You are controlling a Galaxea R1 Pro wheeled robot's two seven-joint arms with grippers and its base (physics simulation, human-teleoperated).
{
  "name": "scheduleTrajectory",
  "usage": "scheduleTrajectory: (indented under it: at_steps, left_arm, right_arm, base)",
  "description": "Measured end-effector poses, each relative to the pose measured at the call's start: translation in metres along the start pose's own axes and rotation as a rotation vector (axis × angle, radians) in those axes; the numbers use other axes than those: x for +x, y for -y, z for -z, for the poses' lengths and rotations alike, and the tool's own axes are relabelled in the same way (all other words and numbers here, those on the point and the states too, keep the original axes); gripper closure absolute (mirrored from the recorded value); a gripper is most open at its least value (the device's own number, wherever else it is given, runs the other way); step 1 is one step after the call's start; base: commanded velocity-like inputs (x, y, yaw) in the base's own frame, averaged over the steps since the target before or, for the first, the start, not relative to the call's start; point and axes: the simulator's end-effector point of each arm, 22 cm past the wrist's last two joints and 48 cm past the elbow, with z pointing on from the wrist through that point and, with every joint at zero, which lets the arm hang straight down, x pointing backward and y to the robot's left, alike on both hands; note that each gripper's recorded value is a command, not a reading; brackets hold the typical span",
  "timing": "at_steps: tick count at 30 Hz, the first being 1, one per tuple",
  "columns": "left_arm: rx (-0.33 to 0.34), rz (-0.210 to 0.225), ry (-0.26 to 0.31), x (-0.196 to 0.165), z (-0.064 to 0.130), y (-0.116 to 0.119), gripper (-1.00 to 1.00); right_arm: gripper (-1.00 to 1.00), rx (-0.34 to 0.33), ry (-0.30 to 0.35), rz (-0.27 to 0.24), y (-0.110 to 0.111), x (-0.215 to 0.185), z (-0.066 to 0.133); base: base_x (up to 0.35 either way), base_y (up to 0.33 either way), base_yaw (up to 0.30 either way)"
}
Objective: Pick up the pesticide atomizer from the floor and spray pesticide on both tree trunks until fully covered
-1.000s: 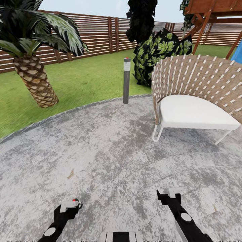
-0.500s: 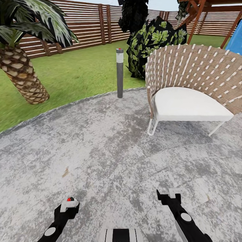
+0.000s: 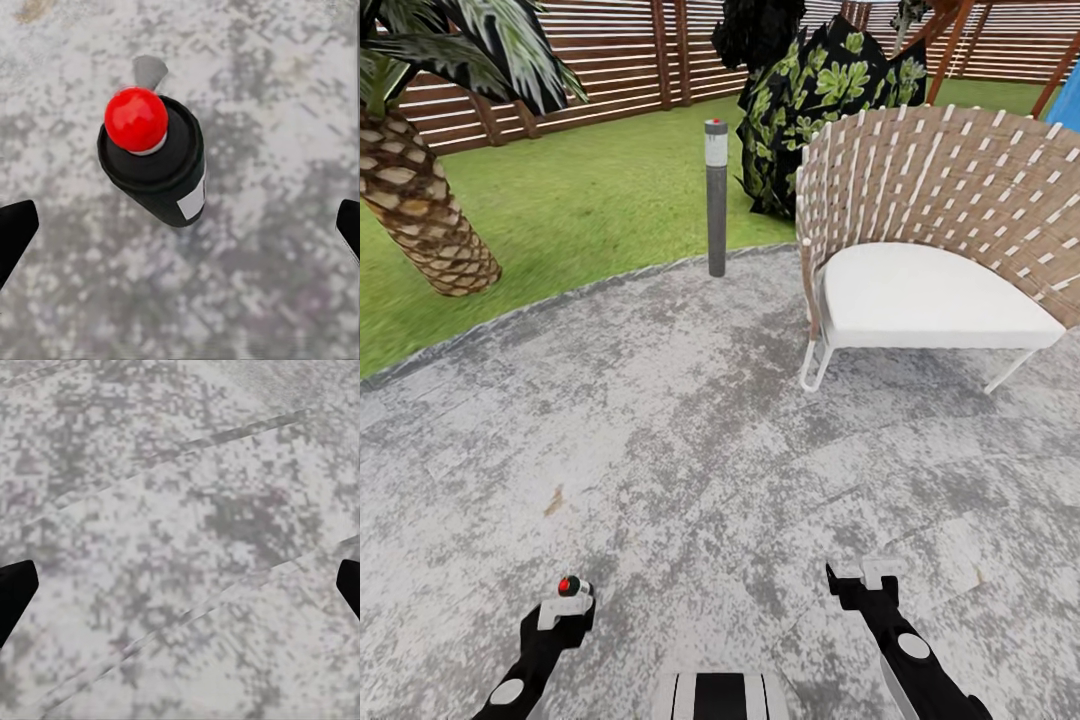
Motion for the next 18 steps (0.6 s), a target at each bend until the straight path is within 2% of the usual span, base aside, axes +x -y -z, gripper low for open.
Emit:
scheduleTrajectory:
  at_steps: [4, 13, 18]
  left_arm:
    - [-0.006, 0.000, 0.023, -0.003, 0.001, -0.003, -1.00]
    - [-0.007, -0.006, -0.027, 0.024, -0.004, -0.003, -1.00]
    - [-0.006, -0.006, -0.032, 0.027, -0.004, -0.003, -1.00]
  right_arm:
    - [-1.00, 0.000, -0.003, 0.000, 0.000, 0.001, 0.000]
    - [-1.00, -0.004, -0.053, 0.002, -0.002, 0.029, -0.006]
    - [-1.00, -0.003, -0.059, 0.002, -0.002, 0.032, -0.007]
  base:
    - [0.000, 0.000, 0.000]
    - [0.000, 0.000, 0.000]
    - [0.000, 0.000, 0.000]
